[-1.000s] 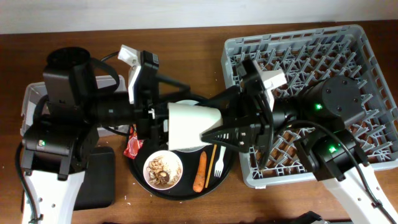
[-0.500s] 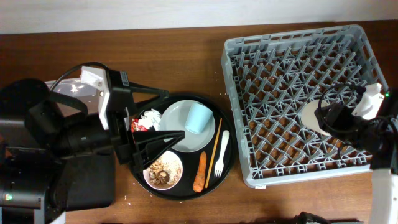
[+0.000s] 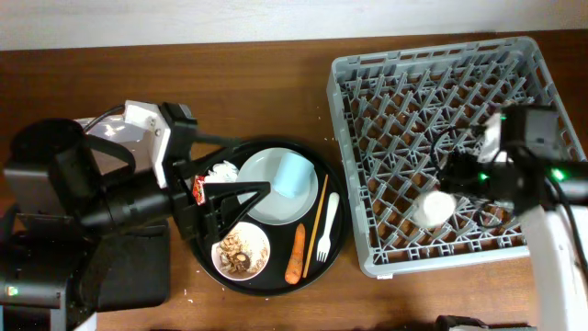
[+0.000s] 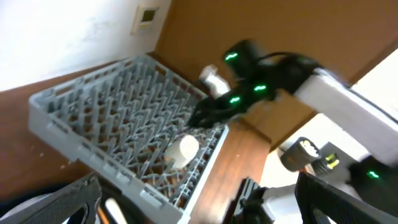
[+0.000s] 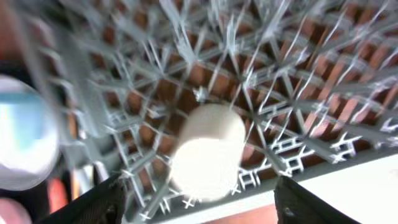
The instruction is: Sort waste into correct bins and load items into the dishwasher rack
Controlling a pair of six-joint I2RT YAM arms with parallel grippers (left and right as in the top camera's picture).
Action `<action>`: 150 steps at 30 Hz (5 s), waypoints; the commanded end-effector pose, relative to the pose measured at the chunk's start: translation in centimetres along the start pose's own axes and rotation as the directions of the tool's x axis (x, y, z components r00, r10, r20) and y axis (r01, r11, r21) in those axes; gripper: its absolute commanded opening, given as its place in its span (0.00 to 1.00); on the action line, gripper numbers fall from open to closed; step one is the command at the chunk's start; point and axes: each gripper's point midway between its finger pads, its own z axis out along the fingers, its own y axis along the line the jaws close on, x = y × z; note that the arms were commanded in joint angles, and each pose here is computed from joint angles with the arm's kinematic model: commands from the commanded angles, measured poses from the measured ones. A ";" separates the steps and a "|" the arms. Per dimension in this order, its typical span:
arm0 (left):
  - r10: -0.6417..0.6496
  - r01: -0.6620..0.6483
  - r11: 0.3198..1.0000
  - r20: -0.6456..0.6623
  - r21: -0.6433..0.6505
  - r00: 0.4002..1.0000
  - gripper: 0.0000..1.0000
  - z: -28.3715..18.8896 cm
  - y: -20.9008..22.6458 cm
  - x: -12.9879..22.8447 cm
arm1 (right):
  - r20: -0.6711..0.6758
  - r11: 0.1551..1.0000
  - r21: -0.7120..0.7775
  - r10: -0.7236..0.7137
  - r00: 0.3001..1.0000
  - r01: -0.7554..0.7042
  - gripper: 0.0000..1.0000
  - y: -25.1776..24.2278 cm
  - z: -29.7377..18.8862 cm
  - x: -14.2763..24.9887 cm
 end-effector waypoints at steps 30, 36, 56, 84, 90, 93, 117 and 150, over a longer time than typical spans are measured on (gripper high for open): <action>-0.430 0.064 0.798 -0.492 -0.599 0.757 0.63 16.5 23.1 21.6 | 0.227 0.968 -0.247 0.002 0.974 0.055 0.93 3.9 -13.9 4.2; -0.207 -0.174 0.834 -0.589 -0.523 0.781 0.78 17.6 27.5 21.6 | 0.186 0.969 -0.242 0.004 0.983 0.042 0.93 3.9 -13.1 4.1; -0.043 0.084 0.996 -0.726 0.021 0.686 0.20 18.4 18.8 26.6 | 0.177 0.970 -0.240 0.004 0.984 0.039 0.93 3.8 -13.0 4.3; -0.013 0.012 0.887 -0.001 0.462 1.000 0.00 1.2 1.0 1.6 | 0.552 -0.027 -0.802 -0.413 0.724 0.596 0.81 29.4 -16.9 3.4; 0.005 -0.008 0.887 0.008 0.462 1.000 0.00 1.2 1.1 1.5 | 0.573 -0.147 -0.807 -0.427 0.699 0.572 0.48 30.9 -17.6 4.9; 0.005 -0.008 0.887 0.008 0.462 1.000 0.17 1.2 1.1 1.5 | 0.571 -0.044 -0.791 -0.413 0.709 0.611 0.44 30.2 -17.9 4.4; 0.004 -0.007 0.887 0.008 0.462 1.000 0.99 1.2 1.1 1.5 | -0.297 0.852 0.276 0.515 0.804 -0.445 0.54 -12.6 6.5 0.7; -0.531 -0.067 0.599 -0.459 -0.798 0.712 0.58 6.8 25.6 21.8 | 0.178 0.905 -0.375 -0.143 0.974 0.202 0.87 6.2 -16.6 2.9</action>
